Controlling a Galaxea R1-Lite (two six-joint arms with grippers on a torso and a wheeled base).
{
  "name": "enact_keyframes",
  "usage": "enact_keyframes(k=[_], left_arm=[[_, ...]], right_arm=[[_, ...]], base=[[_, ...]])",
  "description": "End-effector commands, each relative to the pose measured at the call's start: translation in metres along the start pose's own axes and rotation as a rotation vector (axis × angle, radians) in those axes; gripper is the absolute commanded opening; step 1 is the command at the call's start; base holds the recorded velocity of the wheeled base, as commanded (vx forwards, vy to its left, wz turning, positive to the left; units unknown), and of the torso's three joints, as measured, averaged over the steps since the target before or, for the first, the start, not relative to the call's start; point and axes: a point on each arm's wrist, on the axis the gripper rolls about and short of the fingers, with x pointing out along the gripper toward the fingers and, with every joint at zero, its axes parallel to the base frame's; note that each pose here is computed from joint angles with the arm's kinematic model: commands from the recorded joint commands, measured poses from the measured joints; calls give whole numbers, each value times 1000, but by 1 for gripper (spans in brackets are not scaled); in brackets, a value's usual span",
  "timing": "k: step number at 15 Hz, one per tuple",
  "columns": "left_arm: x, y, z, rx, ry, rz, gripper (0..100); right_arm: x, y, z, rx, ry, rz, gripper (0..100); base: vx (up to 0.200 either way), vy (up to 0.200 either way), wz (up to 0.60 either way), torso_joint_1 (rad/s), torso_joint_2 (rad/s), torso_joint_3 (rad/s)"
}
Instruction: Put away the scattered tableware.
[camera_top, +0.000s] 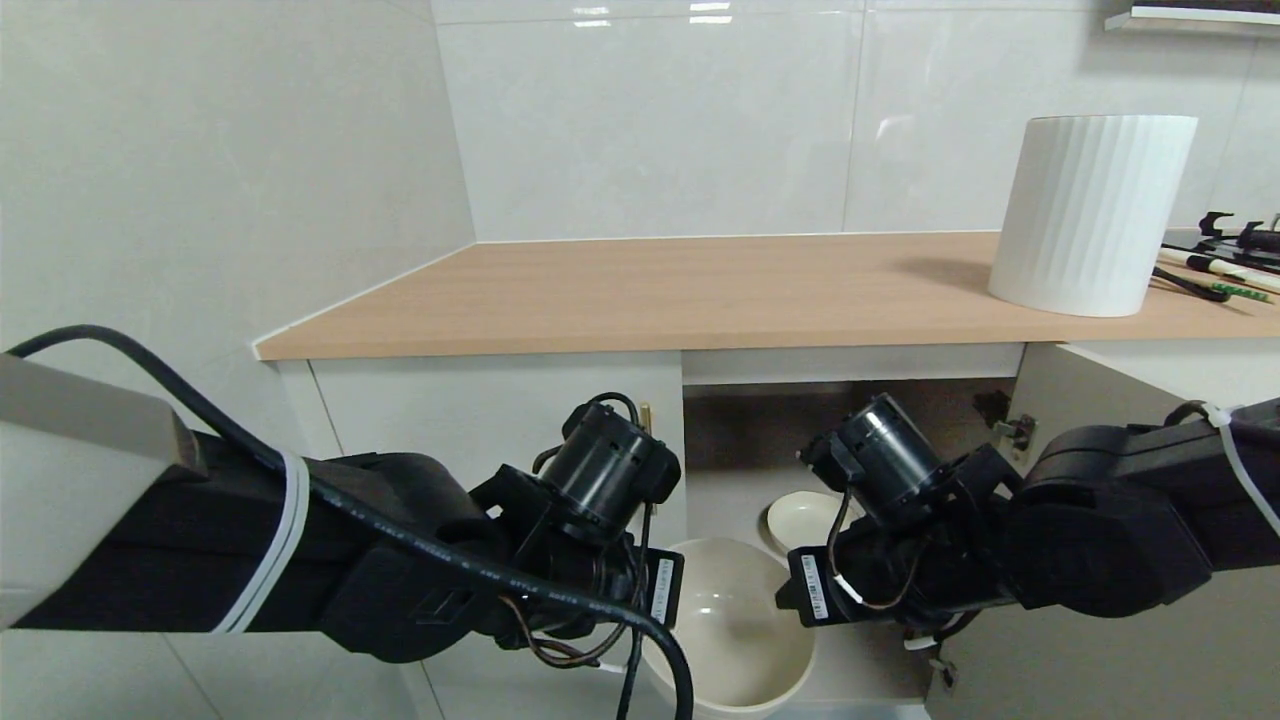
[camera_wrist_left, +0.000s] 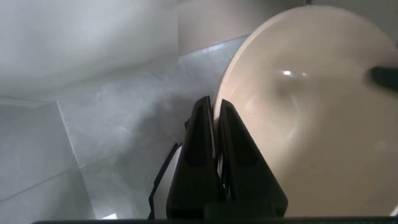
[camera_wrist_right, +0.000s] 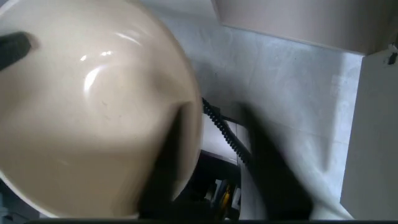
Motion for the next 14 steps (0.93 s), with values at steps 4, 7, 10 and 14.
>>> enact_keyframes(k=[4,7,10,14], left_arm=[[-1,0,0,-1,-4,-4,0],[-1,0,1,-2,-5,-4,0],[0,0,0,-1,-3,-3,0],[1,0,0,-1,0,-1,0]], right_arm=[[2,1,0,0,5,7,100],[6,1,1,2,1,9,0],[4,1,1,1,-3,12,0],[4,1,0,1,-2,10,0]], base=[[0,0,0,0,0,0],[0,0,0,0,0,0],[0,0,0,0,0,0],[0,0,0,0,0,0]])
